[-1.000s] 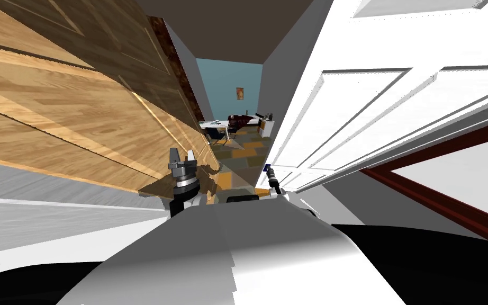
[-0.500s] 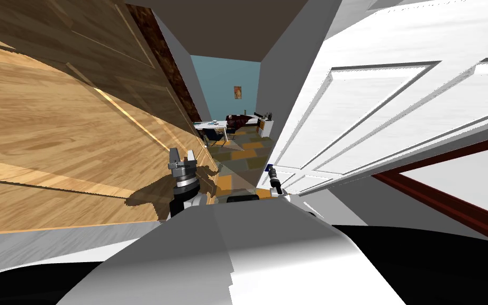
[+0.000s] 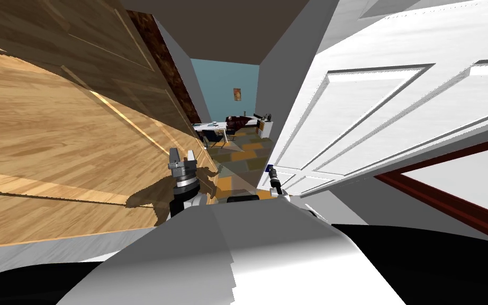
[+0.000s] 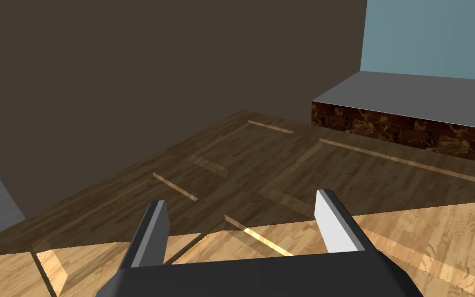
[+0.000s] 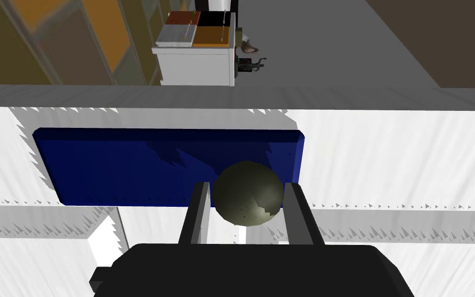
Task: Push the door open
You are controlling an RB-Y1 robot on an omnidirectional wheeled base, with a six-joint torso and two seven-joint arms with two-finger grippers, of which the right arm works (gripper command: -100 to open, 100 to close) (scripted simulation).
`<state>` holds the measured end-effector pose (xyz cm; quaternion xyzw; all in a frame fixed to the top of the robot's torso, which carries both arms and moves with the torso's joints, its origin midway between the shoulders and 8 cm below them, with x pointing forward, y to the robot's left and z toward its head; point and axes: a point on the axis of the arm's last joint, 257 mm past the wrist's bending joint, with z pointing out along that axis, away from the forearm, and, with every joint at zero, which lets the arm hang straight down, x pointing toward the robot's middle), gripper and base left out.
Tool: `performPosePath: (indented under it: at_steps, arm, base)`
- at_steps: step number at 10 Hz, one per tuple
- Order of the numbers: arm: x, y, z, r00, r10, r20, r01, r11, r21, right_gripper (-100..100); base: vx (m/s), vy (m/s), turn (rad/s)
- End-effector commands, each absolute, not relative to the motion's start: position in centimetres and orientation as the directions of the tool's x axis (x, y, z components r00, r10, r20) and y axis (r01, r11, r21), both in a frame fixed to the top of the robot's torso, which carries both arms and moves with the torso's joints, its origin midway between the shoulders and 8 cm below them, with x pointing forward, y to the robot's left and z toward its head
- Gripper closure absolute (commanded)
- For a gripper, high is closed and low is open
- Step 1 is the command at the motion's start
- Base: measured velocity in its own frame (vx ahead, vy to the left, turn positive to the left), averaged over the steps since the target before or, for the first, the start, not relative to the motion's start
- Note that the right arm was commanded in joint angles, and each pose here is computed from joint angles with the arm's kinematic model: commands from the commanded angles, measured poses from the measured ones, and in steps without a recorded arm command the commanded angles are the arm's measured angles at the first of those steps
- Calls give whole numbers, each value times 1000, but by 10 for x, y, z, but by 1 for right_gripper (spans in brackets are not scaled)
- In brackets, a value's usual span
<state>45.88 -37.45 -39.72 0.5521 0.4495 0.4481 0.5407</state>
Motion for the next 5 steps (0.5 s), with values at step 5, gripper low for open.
performPosePath:
  at_steps: [5]
  arm:
    - [451, -412, -391, 275, 961, -1, -1, 1, 1000, 100]
  base:
    - [167, 51, -48]
